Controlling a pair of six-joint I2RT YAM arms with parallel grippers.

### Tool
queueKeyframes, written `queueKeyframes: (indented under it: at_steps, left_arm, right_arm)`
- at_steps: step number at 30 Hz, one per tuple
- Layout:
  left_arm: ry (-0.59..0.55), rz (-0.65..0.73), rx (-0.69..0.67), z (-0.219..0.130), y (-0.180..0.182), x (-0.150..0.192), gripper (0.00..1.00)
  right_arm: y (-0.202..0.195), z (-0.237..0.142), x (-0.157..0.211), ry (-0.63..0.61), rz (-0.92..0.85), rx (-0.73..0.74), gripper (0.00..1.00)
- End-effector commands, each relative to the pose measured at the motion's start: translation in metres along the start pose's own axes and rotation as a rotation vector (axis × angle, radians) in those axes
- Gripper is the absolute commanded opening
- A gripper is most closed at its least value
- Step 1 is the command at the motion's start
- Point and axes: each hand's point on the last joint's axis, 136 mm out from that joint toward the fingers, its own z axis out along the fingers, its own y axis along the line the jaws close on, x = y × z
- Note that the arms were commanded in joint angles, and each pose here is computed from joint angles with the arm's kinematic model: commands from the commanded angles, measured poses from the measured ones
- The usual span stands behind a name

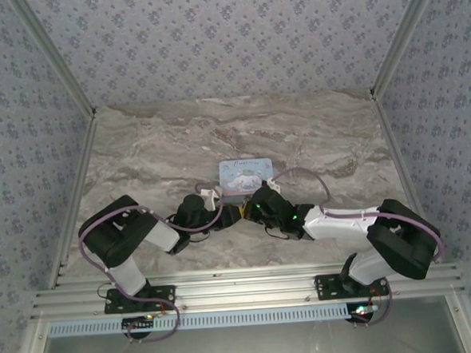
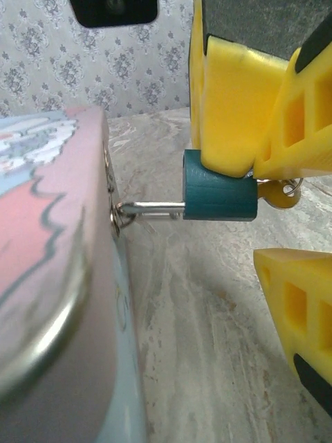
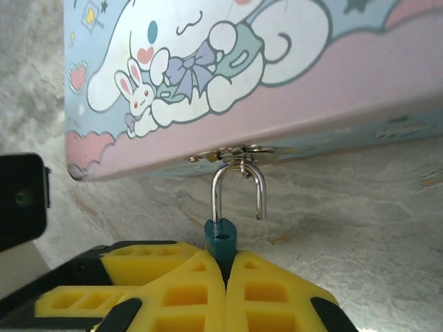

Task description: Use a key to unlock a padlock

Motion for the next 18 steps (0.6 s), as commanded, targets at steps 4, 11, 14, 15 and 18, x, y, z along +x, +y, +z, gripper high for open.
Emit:
queueKeyframes:
  at_steps: [4, 11, 14, 15, 18]
  left_arm:
    - [-0.012, 0.061, -0.057, -0.008, 0.002, -0.002, 0.32]
    - [0.01, 0.146, -0.121, -0.019, 0.002, -0.001, 0.42]
    - [0.009, 0.184, -0.167, -0.028, 0.003, -0.002, 0.45]
    - [0.005, 0.194, -0.178, -0.031, 0.003, -0.003, 0.45]
    - [-0.014, 0.217, -0.217, -0.041, 0.003, -0.007, 0.45]
  right_arm:
    - [-0.006, -0.013, 0.0, 0.037, -0.186, 0.116, 0.0]
    - [-0.007, -0.014, -0.003, 0.041, -0.189, 0.122, 0.0]
    - [-0.005, -0.015, -0.006, 0.058, -0.242, 0.125, 0.0]
    - [-0.005, -0.016, -0.007, 0.069, -0.268, 0.131, 0.0]
    - [-0.009, -0.021, -0.007, 0.119, -0.37, 0.186, 0.0]
